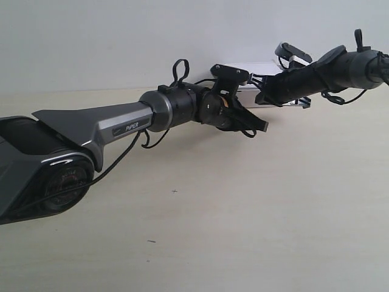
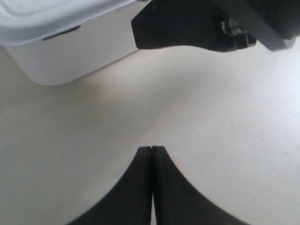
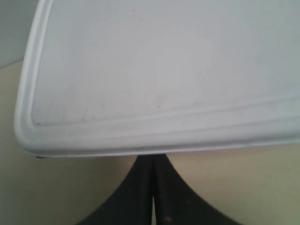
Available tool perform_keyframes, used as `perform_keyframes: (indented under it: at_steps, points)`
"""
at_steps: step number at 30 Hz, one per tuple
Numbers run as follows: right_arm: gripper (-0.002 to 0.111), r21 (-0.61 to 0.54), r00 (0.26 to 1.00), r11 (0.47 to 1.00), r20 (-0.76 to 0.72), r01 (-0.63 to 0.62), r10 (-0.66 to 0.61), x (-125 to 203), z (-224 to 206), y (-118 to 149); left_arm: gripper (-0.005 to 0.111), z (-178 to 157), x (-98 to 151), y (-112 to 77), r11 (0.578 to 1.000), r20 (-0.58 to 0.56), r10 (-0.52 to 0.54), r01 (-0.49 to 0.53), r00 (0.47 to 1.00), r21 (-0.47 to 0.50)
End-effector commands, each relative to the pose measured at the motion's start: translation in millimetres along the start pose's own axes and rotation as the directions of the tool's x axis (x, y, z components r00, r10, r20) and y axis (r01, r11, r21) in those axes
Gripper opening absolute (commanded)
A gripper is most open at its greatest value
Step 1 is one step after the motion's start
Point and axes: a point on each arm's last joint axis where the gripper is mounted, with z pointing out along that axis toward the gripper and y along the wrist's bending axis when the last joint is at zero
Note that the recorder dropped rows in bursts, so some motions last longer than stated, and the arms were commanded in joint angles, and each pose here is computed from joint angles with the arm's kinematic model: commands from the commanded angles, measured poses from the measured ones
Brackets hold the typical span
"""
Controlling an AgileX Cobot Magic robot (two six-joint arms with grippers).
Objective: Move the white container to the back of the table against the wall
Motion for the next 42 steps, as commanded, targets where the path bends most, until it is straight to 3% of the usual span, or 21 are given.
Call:
perform_keyframes:
  at_steps: [1, 8, 15, 24, 30, 33, 34, 39, 42]
  points:
    - [0.000, 0.015, 0.999, 0.999, 0.009, 0.045, -0.045, -12.5, -14.9, 7.5, 0.000, -6.4, -8.8, 2.3, 1.000, 0.010, -0.008, 0.008, 1.000, 0.001]
    - [0.000, 0.129, 0.987, 0.987, -0.135, 0.100, -0.082, -14.1, -40.6, 11.1, 0.000, -17.6, -17.7, -12.6, 1.000, -0.007, 0.001, -0.001, 1.000, 0.025]
    - [0.000, 0.101, 0.959, 0.988, -0.272, 0.113, -0.082, -15.0, -70.5, 22.7, 0.000, -32.0, -22.2, -42.9, 0.996, -0.063, 0.065, -0.060, 0.996, 0.071]
    - [0.000, 0.119, 0.966, 0.986, -0.243, 0.120, -0.088, -16.0, -153.7, 36.3, 0.000, -76.6, -44.7, -71.9, 0.986, -0.154, 0.121, -0.101, 0.981, 0.129]
    - [0.000, 0.142, 0.987, 0.979, -0.090, 0.144, -0.132, 11.3, -230.5, 58.8, 0.000, -153.0, -102.0, -84.4, 0.980, -0.026, 0.131, -0.126, 0.991, 0.151]
    - [0.000, 0.153, 0.986, 0.975, 0.003, 0.161, -0.164, 22.0, -264.1, 68.6, 0.000, -202.9, -130.2, -88.0, 0.973, 0.057, 0.165, -0.172, 0.985, 0.155]
    - [0.000, 0.157, 0.980, 0.973, 0.072, 0.170, -0.183, 24.9, -285.1, 76.1, 0.000, -234.2, -141.4, -89.6, 0.969, 0.068, 0.177, -0.186, 0.982, 0.161]
    - [0.000, 0.152, 0.957, 0.969, 0.187, 0.195, -0.222, 22.7, -322.2, 93.0, 0.000, -298.9, -152.7, -102.1, 0.952, 0.078, 0.229, -0.239, 0.970, 0.190]
    - [0.000, 0.147, 0.955, 0.968, 0.190, 0.201, -0.227, 24.2, -329.2, 96.3, 0.000, -328.1, -136.9, -117.9, 0.933, 0.048, 0.279, -0.282, 0.959, 0.223]
